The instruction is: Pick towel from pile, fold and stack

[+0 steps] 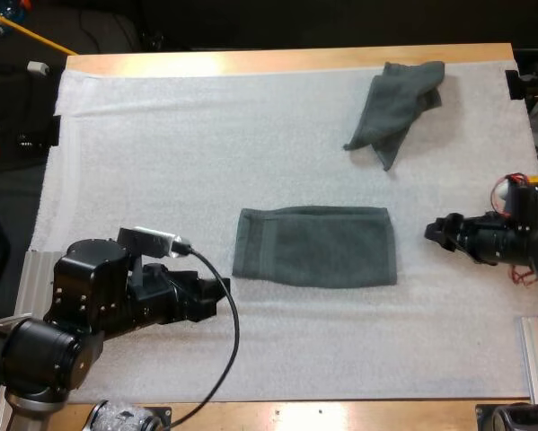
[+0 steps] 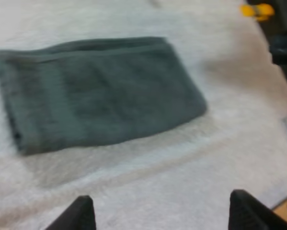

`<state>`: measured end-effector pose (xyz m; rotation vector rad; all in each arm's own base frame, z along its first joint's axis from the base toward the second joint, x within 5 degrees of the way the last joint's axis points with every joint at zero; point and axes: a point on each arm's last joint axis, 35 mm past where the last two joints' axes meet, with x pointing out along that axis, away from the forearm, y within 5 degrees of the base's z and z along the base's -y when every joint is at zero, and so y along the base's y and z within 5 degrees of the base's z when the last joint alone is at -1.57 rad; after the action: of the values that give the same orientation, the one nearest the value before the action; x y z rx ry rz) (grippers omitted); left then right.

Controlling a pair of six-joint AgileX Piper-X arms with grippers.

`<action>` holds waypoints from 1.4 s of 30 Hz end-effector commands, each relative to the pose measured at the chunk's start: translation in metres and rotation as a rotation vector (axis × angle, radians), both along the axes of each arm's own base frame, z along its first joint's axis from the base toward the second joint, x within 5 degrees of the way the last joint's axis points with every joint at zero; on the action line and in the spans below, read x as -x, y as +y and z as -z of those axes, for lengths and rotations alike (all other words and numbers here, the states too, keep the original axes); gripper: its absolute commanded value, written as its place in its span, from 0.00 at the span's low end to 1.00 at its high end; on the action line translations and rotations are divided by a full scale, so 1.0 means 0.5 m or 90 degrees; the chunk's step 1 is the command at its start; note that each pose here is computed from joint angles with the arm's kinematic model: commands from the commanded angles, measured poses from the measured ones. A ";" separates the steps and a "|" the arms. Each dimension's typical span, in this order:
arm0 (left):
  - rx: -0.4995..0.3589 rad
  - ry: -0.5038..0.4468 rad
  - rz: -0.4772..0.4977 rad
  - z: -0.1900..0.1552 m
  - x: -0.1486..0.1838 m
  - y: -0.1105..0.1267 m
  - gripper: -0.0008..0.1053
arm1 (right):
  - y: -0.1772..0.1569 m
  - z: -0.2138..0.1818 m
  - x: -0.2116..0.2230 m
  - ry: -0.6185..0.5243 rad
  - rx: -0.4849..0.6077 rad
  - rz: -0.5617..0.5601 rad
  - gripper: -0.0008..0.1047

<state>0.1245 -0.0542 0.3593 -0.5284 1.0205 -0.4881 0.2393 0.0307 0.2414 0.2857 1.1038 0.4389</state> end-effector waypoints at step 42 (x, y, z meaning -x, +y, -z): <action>0.009 0.057 -0.011 0.034 0.003 0.000 0.54 | 0.158 0.251 -0.113 0.153 -0.149 -0.093 0.60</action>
<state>0.1240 -0.0543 0.3407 -0.5642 1.0992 -0.4529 0.2969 0.1051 0.1212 0.4642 1.2930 0.6678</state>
